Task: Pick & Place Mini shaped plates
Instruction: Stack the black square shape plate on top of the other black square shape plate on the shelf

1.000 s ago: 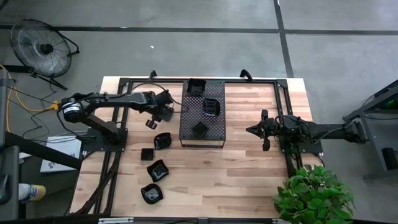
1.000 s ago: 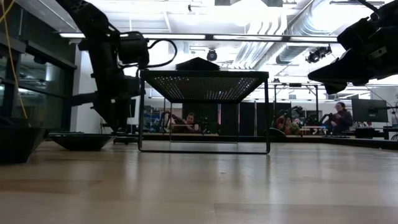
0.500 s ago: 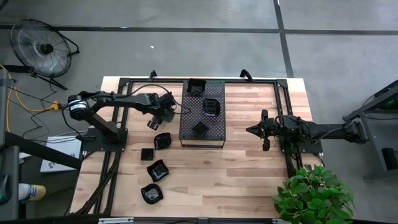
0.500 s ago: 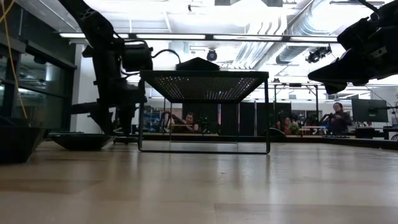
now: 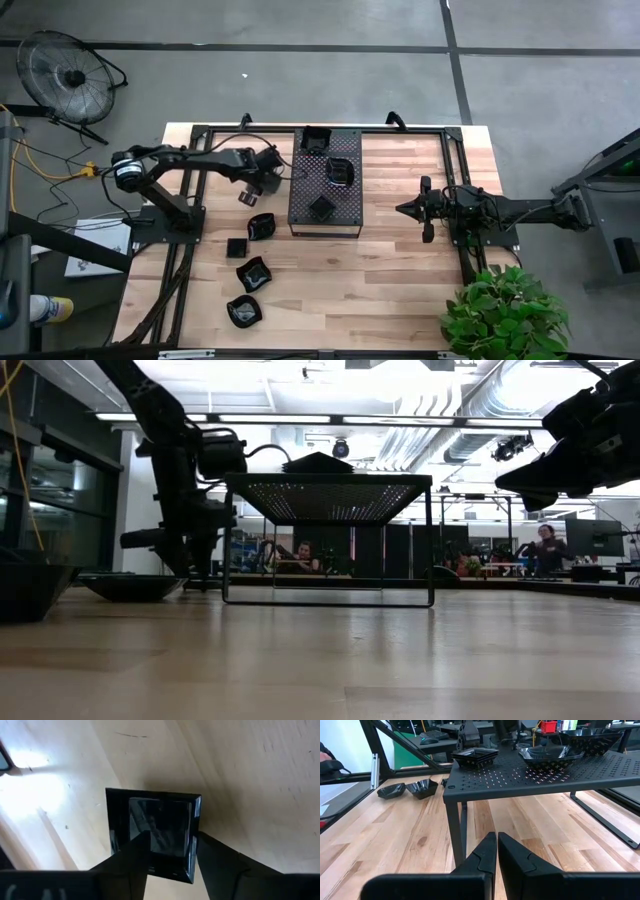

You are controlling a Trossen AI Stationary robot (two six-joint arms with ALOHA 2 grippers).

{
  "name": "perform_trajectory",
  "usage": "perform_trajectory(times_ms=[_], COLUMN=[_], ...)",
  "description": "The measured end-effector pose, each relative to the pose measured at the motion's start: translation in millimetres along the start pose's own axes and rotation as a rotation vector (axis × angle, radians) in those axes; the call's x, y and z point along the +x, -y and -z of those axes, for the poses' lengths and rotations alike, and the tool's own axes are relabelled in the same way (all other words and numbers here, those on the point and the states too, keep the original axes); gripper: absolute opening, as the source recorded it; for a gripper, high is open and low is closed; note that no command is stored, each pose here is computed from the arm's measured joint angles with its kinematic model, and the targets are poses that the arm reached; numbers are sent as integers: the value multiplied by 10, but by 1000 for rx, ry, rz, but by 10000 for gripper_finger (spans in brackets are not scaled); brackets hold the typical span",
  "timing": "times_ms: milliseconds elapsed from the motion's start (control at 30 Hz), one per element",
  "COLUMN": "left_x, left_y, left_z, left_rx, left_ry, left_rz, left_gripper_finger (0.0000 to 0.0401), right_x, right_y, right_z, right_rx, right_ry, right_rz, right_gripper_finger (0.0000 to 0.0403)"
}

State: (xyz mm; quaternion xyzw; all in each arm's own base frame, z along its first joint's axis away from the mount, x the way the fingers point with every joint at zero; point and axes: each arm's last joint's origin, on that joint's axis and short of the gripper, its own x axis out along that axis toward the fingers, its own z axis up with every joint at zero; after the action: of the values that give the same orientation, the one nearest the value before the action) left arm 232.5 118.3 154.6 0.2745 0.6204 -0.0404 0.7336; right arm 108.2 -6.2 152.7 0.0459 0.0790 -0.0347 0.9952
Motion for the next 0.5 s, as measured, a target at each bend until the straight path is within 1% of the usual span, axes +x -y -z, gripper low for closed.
perform_trajectory(times_ms=[167, 267, 500], left_x=[13, 16, 16], left_y=[-39, -43, -39], left_z=[78, 99, 94], left_rx=[-39, -40, -33], left_ry=[-4, 6, 10], left_rz=[19, 37, 40], left_gripper_finger=[135, 127, 112], right_x=[0, 0, 0], right_y=[0, 0, 0], right_z=[0, 0, 0], right_rx=[0, 0, 0], right_ry=[0, 0, 0], right_rz=[0, 0, 0], right_gripper_finger=[12, 12, 12])
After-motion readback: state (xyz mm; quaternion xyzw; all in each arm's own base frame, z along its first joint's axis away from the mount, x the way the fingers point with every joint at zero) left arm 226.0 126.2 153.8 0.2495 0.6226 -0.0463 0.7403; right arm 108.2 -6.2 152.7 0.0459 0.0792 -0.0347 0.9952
